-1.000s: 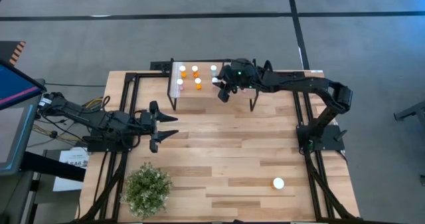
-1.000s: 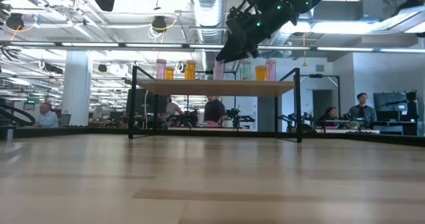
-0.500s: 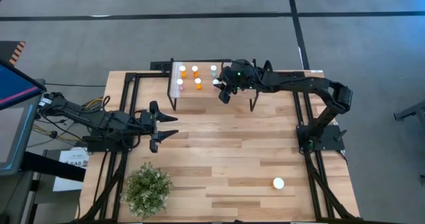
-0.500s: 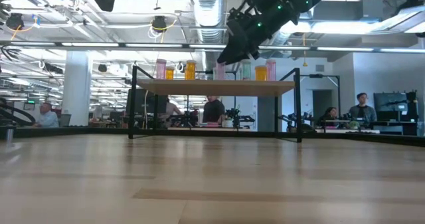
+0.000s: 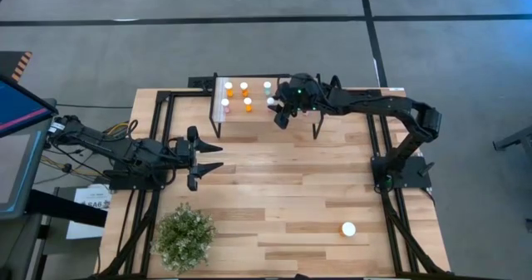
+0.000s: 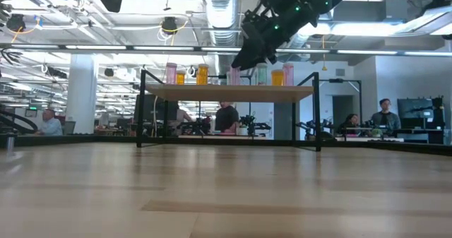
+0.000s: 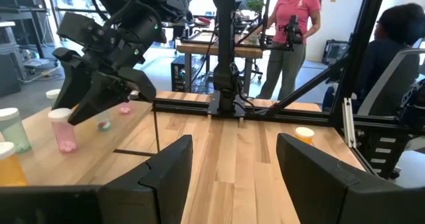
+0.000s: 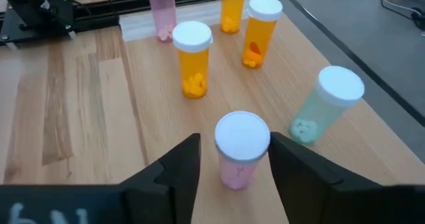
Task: Pick and place medicine bottles onto shelf by color
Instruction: Put the small pink pill bottle on the shelf, then put the large orange pill bottle on the shelf
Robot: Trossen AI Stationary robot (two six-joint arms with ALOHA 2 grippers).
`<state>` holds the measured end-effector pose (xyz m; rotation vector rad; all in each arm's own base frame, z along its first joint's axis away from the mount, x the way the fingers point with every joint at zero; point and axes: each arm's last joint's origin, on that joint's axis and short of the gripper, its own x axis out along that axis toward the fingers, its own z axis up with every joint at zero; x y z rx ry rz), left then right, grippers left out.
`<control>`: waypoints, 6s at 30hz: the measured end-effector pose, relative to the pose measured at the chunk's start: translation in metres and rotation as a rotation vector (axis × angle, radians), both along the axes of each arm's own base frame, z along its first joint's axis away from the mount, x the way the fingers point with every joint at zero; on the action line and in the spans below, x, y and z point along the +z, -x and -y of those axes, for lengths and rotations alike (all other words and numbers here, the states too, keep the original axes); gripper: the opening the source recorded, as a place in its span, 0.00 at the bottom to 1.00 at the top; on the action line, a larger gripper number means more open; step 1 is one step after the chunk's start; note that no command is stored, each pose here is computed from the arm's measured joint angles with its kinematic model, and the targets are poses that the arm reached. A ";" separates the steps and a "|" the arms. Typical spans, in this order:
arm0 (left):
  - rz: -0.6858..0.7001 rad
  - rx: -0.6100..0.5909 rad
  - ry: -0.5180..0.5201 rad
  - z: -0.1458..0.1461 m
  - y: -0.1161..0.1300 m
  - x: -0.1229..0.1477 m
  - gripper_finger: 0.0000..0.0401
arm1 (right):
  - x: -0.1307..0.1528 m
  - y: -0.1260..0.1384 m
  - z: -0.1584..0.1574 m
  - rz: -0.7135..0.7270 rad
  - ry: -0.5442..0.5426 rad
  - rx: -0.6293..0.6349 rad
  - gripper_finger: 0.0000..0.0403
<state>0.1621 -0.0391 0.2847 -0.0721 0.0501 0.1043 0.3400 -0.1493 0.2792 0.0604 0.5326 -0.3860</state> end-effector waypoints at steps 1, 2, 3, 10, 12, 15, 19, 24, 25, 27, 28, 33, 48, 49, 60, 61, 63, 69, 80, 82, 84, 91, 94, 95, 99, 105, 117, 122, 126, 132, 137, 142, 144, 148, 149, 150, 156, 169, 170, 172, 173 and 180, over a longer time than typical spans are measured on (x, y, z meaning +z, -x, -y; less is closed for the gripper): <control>0.000 0.000 0.000 0.000 0.000 0.000 0.51 | 0.000 0.000 0.000 0.002 0.000 0.000 0.50; 0.000 0.000 -0.001 0.000 0.000 0.000 0.51 | 0.001 0.000 0.000 0.002 -0.001 -0.002 0.51; 0.000 0.000 -0.002 0.000 0.000 0.000 0.51 | 0.002 0.001 0.000 0.004 0.000 -0.002 0.53; -0.003 0.000 -0.003 0.000 0.000 0.000 0.51 | 0.019 0.000 0.000 -0.016 -0.009 -0.002 0.58; -0.005 0.000 -0.004 0.000 0.000 0.000 0.51 | 0.027 0.000 -0.002 -0.037 -0.018 0.003 0.58; -0.011 0.000 -0.006 0.000 0.000 -0.001 0.51 | 0.046 0.004 -0.009 -0.072 -0.034 0.014 0.58; -0.011 0.000 -0.006 0.000 0.000 -0.001 0.51 | 0.081 0.018 -0.041 -0.078 -0.040 0.078 0.58; -0.012 0.000 -0.006 0.000 0.000 -0.001 0.51 | 0.107 0.046 -0.098 -0.099 -0.054 0.221 0.58; -0.013 0.000 -0.007 0.000 0.000 -0.001 0.51 | 0.109 0.051 -0.111 -0.107 -0.074 0.247 0.58; -0.004 0.000 -0.007 0.000 0.000 0.000 0.51 | 0.111 0.060 -0.138 -0.141 -0.119 0.301 0.58; 0.002 0.000 -0.005 0.000 0.000 0.000 0.51 | 0.109 0.063 -0.152 -0.173 -0.144 0.331 0.58; 0.011 0.000 0.002 0.000 0.000 0.001 0.51 | 0.093 0.085 -0.209 -0.408 -0.257 0.378 0.58; -0.001 -0.009 0.001 0.001 -0.004 -0.001 0.51 | 0.039 0.114 -0.304 -0.748 -0.298 0.081 0.59; 0.000 -0.011 0.002 0.002 -0.004 -0.001 0.51 | 0.036 0.116 -0.306 -0.732 -0.313 0.083 0.59; 0.001 -0.032 0.000 0.002 -0.004 -0.001 0.51 | -0.020 0.157 -0.320 -0.713 -0.491 0.016 0.73; 0.001 -0.032 0.000 0.002 -0.004 -0.001 0.51 | -0.024 0.159 -0.321 -0.726 -0.503 0.009 0.75; 0.002 -0.032 0.001 0.002 -0.004 -0.001 0.51 | -0.032 0.160 -0.324 -0.739 -0.509 -0.002 0.79; 0.001 -0.028 -0.003 0.002 -0.004 -0.001 0.51 | -0.051 0.160 -0.330 -0.762 -0.529 -0.018 0.95; -0.002 -0.028 -0.013 0.002 -0.004 -0.001 0.51 | -0.090 0.148 -0.348 -0.933 -0.523 -0.059 0.99; -0.002 -0.028 -0.013 0.002 -0.004 -0.001 0.51 | -0.096 0.147 -0.350 -0.956 -0.514 -0.070 0.99; -0.002 -0.028 -0.017 0.002 -0.004 -0.001 0.51 | -0.099 0.146 -0.351 -0.964 -0.506 -0.064 0.98; -0.002 -0.028 -0.019 0.002 -0.004 -0.001 0.51 | -0.101 0.149 -0.346 -0.957 -0.499 -0.050 0.89; -0.001 -0.028 -0.019 0.002 -0.004 -0.001 0.51 | -0.099 0.151 -0.344 -0.954 -0.501 -0.046 0.81; -0.001 -0.028 -0.019 0.002 -0.004 -0.001 0.51 | -0.098 0.152 -0.343 -0.952 -0.503 -0.043 0.78; -0.001 -0.028 -0.019 0.002 -0.004 -0.001 0.51 | -0.089 0.154 -0.340 -0.926 -0.519 -0.020 0.68; -0.002 -0.028 -0.019 0.002 -0.004 -0.001 0.51 | -0.072 0.155 -0.333 -0.840 -0.527 0.006 0.58; -0.002 -0.028 -0.018 0.002 -0.004 -0.001 0.51 | -0.066 0.150 -0.322 -0.810 -0.529 0.007 0.55; -0.002 -0.028 -0.018 0.002 -0.004 -0.001 0.51 | -0.064 0.141 -0.313 -0.808 -0.510 0.030 0.51; -0.001 -0.027 -0.011 0.002 -0.004 -0.001 0.51 | -0.048 0.127 -0.297 -0.755 -0.514 0.076 0.52; -0.002 -0.028 -0.010 0.002 -0.004 -0.001 0.51 | 0.009 0.106 -0.243 -0.620 -0.484 0.133 0.54; -0.002 -0.028 -0.010 0.002 -0.004 -0.002 0.51 | 0.066 0.092 -0.181 -0.469 -0.406 0.131 0.53; -0.004 -0.028 -0.011 0.002 -0.004 -0.002 0.51 | 0.114 0.085 -0.119 -0.373 -0.296 0.074 0.54; -0.008 -0.028 -0.012 0.002 -0.004 -0.002 0.51 | 0.129 0.082 -0.098 -0.349 -0.258 0.045 0.54; -0.017 -0.027 -0.009 0.002 -0.004 -0.003 0.51 | 0.146 0.075 -0.057 -0.347 -0.217 -0.001 0.53; -0.021 -0.027 -0.009 0.002 -0.004 -0.004 0.51 | 0.147 0.072 -0.047 -0.349 -0.213 -0.009 0.53; -0.026 -0.027 -0.008 0.002 -0.003 -0.004 0.51 | 0.149 0.070 -0.038 -0.348 -0.212 -0.015 0.53; -0.046 -0.025 0.005 0.002 -0.003 -0.006 0.51 | 0.147 0.065 0.006 -0.434 -0.231 -0.078 0.54; -0.049 -0.006 0.008 0.001 -0.003 -0.007 0.51 | 0.153 0.074 0.081 -0.341 -0.235 -0.279 0.54; -0.049 -0.006 0.009 0.001 -0.003 -0.007 0.51 | 0.150 0.075 0.087 -0.351 -0.245 -0.293 0.54; -0.049 -0.006 0.009 0.001 -0.003 -0.007 0.51 | 0.141 0.078 0.098 -0.383 -0.273 -0.320 0.53; -0.049 -0.006 0.008 0.001 -0.003 -0.007 0.51 | 0.136 0.078 0.104 -0.401 -0.288 -0.331 0.53; -0.049 -0.006 0.009 0.001 -0.003 -0.007 0.51 | 0.110 0.078 0.126 -0.508 -0.349 -0.343 0.53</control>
